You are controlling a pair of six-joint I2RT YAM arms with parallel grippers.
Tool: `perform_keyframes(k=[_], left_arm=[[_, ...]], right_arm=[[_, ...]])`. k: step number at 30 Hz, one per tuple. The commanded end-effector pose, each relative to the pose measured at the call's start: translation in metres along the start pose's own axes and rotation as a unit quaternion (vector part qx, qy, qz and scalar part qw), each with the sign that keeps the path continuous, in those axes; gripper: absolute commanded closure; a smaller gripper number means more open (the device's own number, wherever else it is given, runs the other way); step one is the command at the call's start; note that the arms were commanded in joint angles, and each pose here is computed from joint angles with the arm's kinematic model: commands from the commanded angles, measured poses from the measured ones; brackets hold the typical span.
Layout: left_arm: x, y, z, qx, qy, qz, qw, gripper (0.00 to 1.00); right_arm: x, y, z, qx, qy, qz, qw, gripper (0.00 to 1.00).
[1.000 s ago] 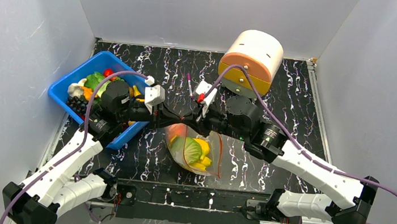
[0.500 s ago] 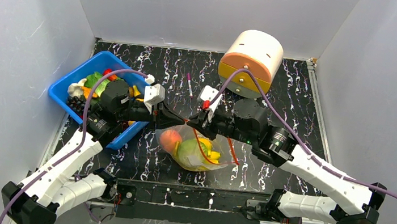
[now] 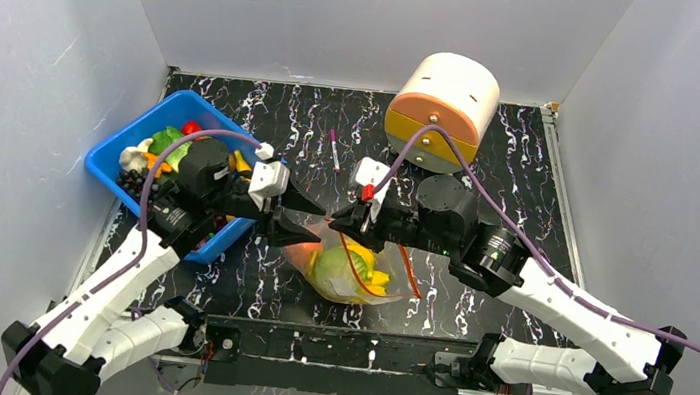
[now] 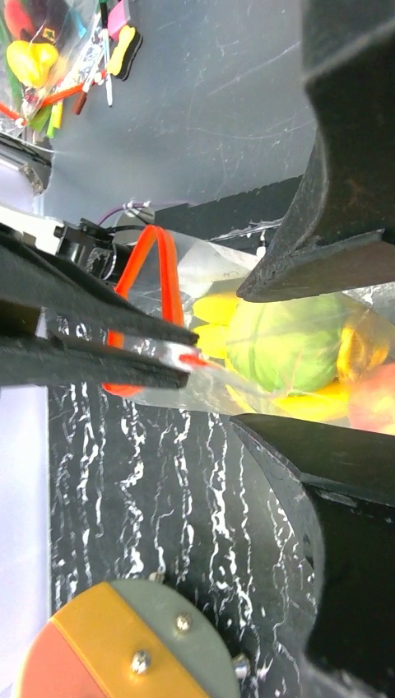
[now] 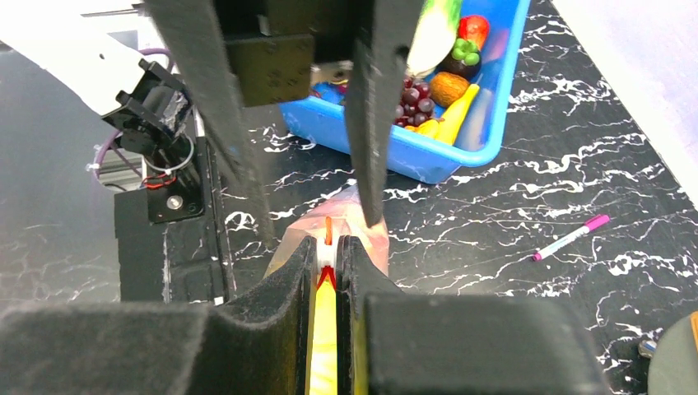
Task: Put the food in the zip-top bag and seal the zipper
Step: Zip the zipper food storage bag at the center of the board.
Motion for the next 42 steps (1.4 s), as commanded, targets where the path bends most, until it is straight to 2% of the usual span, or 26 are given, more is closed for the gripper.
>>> perform_keyframes(k=[1, 7, 10, 12, 15, 16, 25, 42], left_arm=[[0.004, 0.001, 0.0, 0.008, 0.008, -0.04, 0.999, 0.48], [0.011, 0.011, 0.002, 0.004, -0.013, -0.038, 0.999, 0.47], [0.013, 0.012, 0.003, 0.002, -0.017, -0.04, 0.999, 0.54], [0.012, 0.011, 0.004, 0.005, -0.019, -0.047, 0.999, 0.65], [0.011, 0.01, 0.005, 0.008, -0.019, -0.042, 0.999, 0.96], [0.01, 0.009, 0.004, 0.013, -0.018, -0.039, 0.999, 1.0], [0.003, 0.003, 0.003, 0.05, -0.03, -0.009, 0.998, 1.0], [-0.001, 0.006, 0.009, 0.052, -0.051, 0.034, 0.997, 1.0]], right_arm=[[-0.001, 0.003, 0.023, -0.023, -0.06, 0.02, 0.998, 1.0], [0.005, 0.005, 0.022, -0.019, -0.062, 0.032, 0.997, 1.0], [0.008, 0.005, 0.02, -0.017, -0.059, 0.033, 0.998, 1.0], [0.009, 0.005, 0.018, -0.015, -0.056, 0.033, 0.998, 1.0], [0.01, 0.005, 0.016, -0.014, -0.053, 0.032, 0.998, 1.0], [0.01, 0.005, 0.015, -0.012, -0.052, 0.03, 0.998, 1.0], [0.005, 0.0, 0.001, -0.006, -0.015, 0.0, 1.0, 1.0], [-0.01, 0.0, -0.014, 0.006, 0.035, -0.013, 0.999, 1.0]])
Point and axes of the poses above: each gripper's point midway between its finger pads, its own x axis out along the fingers, its own y axis along the line the jaws close on, z = x × y, the point moved 5 cm from there along -x, back along the fingers, and after that the axes turned 4 degrees about -x, right-handed, at the moved point
